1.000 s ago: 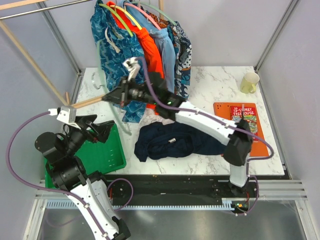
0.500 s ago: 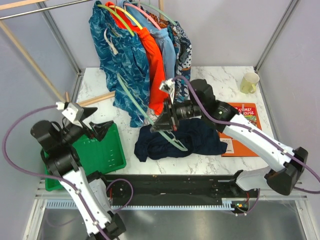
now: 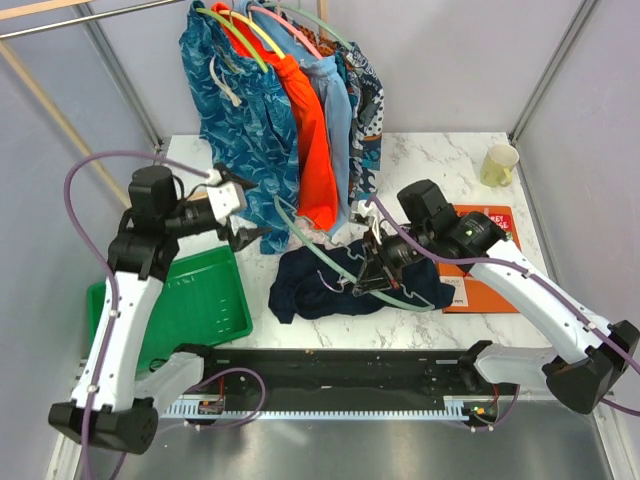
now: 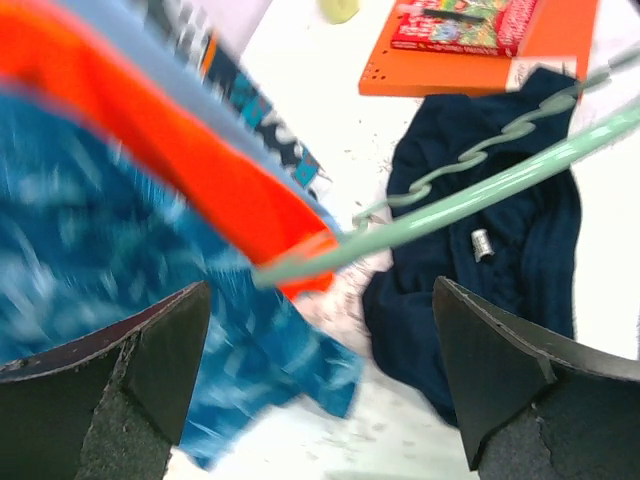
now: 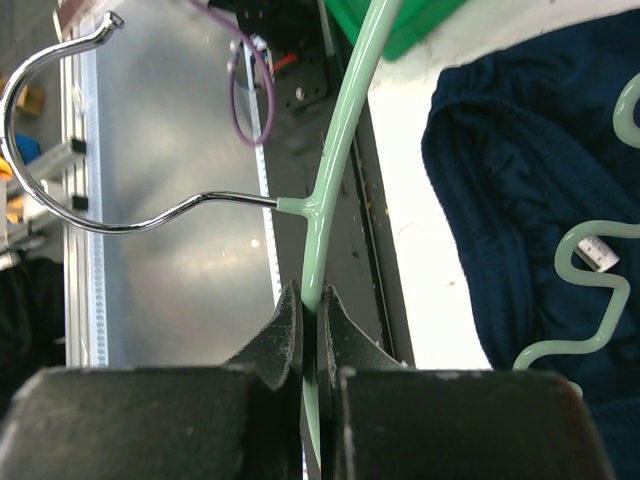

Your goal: Place the shorts on the hanger

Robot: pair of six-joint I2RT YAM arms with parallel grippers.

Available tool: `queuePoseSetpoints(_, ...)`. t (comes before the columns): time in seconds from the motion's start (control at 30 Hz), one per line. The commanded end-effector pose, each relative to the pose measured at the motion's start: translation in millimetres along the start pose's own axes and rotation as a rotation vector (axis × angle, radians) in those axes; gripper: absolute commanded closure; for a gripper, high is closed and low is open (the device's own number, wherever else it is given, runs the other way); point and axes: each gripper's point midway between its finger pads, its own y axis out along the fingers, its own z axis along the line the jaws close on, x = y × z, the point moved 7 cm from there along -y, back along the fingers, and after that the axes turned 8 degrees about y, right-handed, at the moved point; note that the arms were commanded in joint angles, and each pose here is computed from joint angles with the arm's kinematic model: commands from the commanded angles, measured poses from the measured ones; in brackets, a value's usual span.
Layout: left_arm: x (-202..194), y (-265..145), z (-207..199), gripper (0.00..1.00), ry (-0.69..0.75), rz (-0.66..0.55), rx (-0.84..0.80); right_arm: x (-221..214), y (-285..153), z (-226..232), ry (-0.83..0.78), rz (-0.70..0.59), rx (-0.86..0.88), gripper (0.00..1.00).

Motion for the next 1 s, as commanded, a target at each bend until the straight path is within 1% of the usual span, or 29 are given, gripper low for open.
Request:
queuePoseSetpoints(0.0, 29, -3, -21, 0.03, 0.439, -0.025, -0.037, -17, -8, 9, -0.112, 0.053, 0.067, 1.00)
queuePoseSetpoints(0.1, 30, 10, -42, 0.04, 0.537, -0.017, -0.127, -18, -5, 11, -0.094, 0.083, 0.119, 1.00)
queuePoseSetpoints(0.13, 28, 15, -57, 0.04, 0.551, -0.011, -0.193, -18, -5, 9, -0.113, 0.089, 0.126, 1.00)
queuePoseSetpoints(0.2, 28, 22, -75, 0.07, 0.609, -0.017, -0.271, -18, -3, 6, -0.109, 0.118, 0.127, 1.00)
queuePoseSetpoints(0.27, 20, 24, -90, 0.09, 0.633, 0.008, -0.356, -20, -3, 4, -0.102, 0.146, 0.125, 1.00)
queuePoseSetpoints(0.37, 12, 32, -105, 0.11, 0.662, 0.052, -0.423, -20, -1, 3, -0.113, 0.175, 0.132, 1.00)
queuePoseSetpoints(0.47, 10, 43, -108, 0.11, 0.639, 0.081, -0.435, -21, 3, 2, -0.130, 0.200, 0.111, 1.00)
queuePoseSetpoints(0.53, 9, 53, -108, 0.14, 0.631, 0.101, -0.456, -24, 6, 4, -0.168, 0.228, 0.088, 1.00)
queuePoseSetpoints(0.63, 4, 66, -108, 0.31, 0.615, 0.142, -0.473, -24, 4, 7, -0.205, 0.239, 0.081, 1.00)
queuePoseSetpoints(0.67, 1, 69, -108, 0.43, 0.595, 0.159, -0.473, -23, 2, 7, -0.219, 0.241, 0.069, 1.00)
queuePoseSetpoints(0.7, 0, 72, -108, 0.49, 0.582, 0.169, -0.464, -23, 1, 7, -0.227, 0.242, 0.061, 1.00)
queuePoseSetpoints(0.73, 0, 76, -105, 0.58, 0.571, 0.177, -0.441, -23, 1, 6, -0.230, 0.247, 0.053, 1.00)
queuePoseSetpoints(0.8, -2, 76, -106, 0.70, 0.529, 0.187, -0.430, -22, -1, 5, -0.231, 0.258, 0.022, 1.00)
queuePoseSetpoints(0.83, -4, 78, -106, 0.82, 0.519, 0.192, -0.427, -22, -1, 2, -0.223, 0.263, 0.004, 1.00)
queuePoseSetpoints(0.87, -4, 78, -107, 0.98, 0.462, 0.206, -0.412, -19, -2, -2, -0.224, 0.265, -0.041, 0.85)
queuePoseSetpoints(0.9, -3, 78, -106, 0.98, 0.431, 0.215, -0.401, -18, -1, -6, -0.174, 0.269, -0.084, 0.75)
queuePoseSetpoints(0.93, -4, 79, -107, 0.98, 0.397, 0.226, -0.407, -17, -2, -9, -0.157, 0.269, -0.116, 0.66)
queuePoseSetpoints(0.97, -4, 77, -111, 0.98, 0.348, 0.232, -0.418, -12, -4, -10, -0.150, 0.261, -0.135, 0.50)
